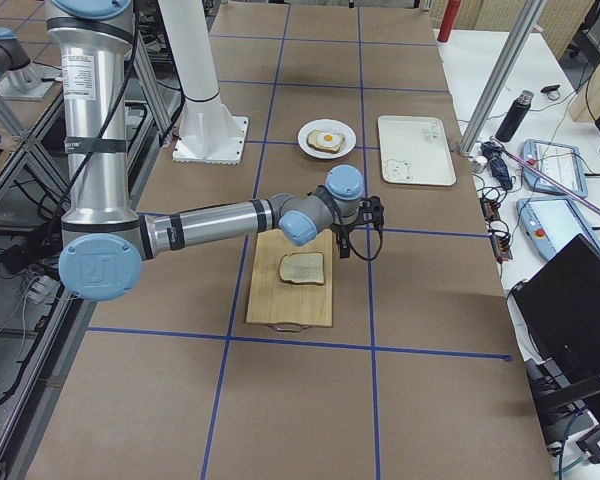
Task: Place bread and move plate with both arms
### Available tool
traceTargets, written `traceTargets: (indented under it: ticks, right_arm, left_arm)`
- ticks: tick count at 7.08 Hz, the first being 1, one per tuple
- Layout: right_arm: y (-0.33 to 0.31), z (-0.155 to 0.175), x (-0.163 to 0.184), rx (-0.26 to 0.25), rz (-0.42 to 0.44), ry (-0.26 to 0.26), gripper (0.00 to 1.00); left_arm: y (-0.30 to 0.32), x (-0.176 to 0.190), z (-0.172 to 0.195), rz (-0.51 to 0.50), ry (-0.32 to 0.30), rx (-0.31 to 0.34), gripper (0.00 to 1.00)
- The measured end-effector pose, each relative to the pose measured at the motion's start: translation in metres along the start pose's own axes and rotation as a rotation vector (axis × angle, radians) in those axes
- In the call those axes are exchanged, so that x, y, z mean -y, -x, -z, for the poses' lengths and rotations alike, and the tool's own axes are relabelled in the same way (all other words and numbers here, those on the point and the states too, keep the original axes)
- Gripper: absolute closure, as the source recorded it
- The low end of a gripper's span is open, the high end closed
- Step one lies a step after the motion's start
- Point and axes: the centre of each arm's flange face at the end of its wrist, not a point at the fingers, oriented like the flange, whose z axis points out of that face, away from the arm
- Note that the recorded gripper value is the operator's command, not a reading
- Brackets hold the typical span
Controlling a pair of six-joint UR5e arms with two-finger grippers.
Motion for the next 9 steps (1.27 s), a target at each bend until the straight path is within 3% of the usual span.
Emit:
traceTargets:
  ticks: [3, 9]
  right_arm:
    - [-0.032, -0.016, -0.032, -0.003, -0.039, 0.028, 0.13]
    - [-0.049, -0.051, -0.043, -0.029, -0.051, 0.097, 0.29]
  left_arm:
    - [-0.003, 0.0, 0.002, 0.004, -0.005, -0.003, 0.02]
    - [-0.01, 0.001, 0.009, -0.005, -0.017, -0.006, 0.02]
